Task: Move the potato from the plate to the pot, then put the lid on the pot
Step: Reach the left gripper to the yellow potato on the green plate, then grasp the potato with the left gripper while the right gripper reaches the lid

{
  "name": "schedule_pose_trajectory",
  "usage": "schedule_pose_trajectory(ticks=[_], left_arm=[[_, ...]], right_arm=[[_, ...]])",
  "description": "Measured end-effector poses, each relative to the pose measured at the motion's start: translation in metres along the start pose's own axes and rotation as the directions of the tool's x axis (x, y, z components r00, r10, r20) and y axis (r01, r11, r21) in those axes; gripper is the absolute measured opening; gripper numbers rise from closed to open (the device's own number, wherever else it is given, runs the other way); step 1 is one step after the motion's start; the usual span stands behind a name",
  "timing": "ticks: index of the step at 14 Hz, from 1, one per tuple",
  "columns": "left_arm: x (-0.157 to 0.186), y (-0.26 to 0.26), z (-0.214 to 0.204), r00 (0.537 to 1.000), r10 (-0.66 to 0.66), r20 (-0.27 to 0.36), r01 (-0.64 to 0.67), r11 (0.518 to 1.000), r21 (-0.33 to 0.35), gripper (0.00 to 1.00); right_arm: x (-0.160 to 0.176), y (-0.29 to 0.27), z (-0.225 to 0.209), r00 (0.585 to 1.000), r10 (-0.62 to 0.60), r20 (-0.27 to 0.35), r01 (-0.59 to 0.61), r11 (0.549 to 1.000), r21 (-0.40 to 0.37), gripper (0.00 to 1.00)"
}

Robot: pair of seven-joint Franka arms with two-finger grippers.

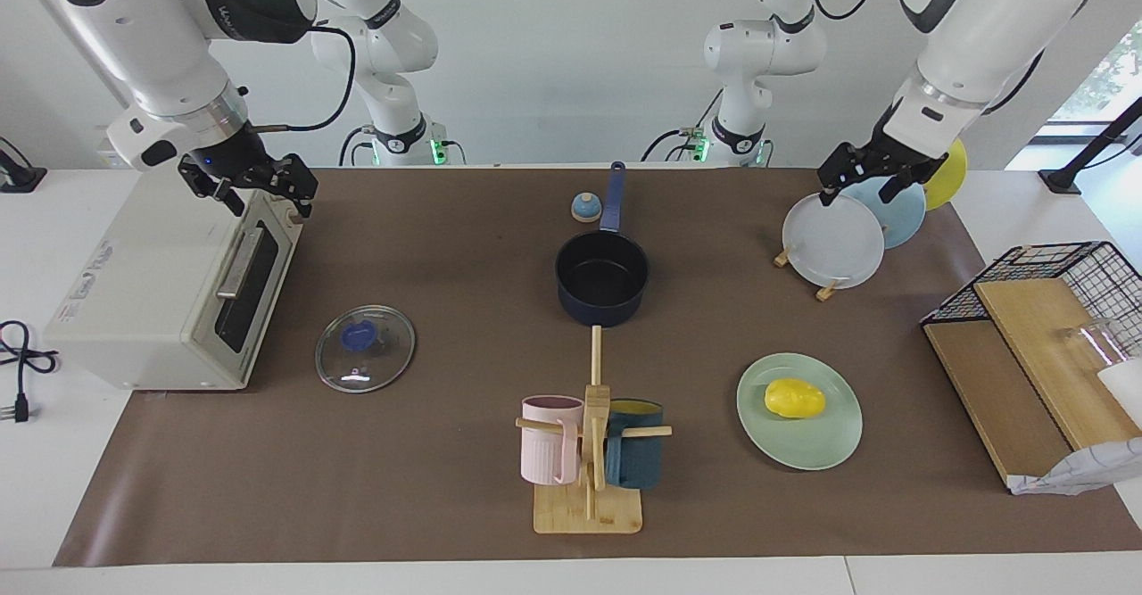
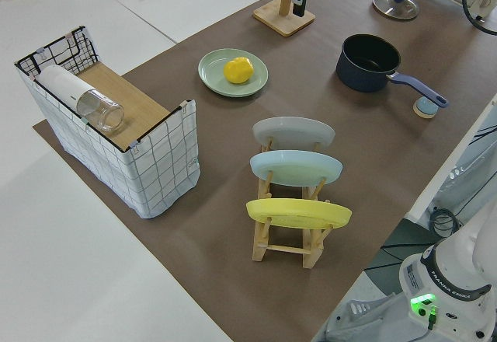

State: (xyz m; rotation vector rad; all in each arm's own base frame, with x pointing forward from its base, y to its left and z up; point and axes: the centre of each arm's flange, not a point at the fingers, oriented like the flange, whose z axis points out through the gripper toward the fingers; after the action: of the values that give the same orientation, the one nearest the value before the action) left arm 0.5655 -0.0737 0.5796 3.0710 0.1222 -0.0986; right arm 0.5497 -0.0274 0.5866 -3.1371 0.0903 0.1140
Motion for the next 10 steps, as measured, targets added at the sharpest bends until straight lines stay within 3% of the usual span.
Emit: schedule_pose_trajectory(ticks=[2,5,7,10], left_arm=[[0.047,0.004,0.056,0.992,-0.123,0.005,0.123,0.992,-0.003,1.00],[0.115,0.018,0.140,0.936,-0.351,-0.019,0.351,0.936,-0.021,1.00],[0.138,0.031,0.183,0.873,-0.487,-0.022,0.486,0.873,-0.029,1.00],[0.152,0.040,0.211,0.783,-0.621,-0.029,0.620,0.784,-0.045,1.00]], right_arm=[[0.000,0.000,0.000,1.000,0.000,0.000,0.000,1.000,0.000,1.00],[0.000,0.000,0.000,1.000,0.000,0.000,0.000,1.000,0.000,1.00],[0.000,0.000,0.000,1.000,0.000,0.000,0.000,1.000,0.000,1.00],[0.000,0.000,0.001,1.000,-0.011,0.002,0.011,1.000,0.000,1.00]])
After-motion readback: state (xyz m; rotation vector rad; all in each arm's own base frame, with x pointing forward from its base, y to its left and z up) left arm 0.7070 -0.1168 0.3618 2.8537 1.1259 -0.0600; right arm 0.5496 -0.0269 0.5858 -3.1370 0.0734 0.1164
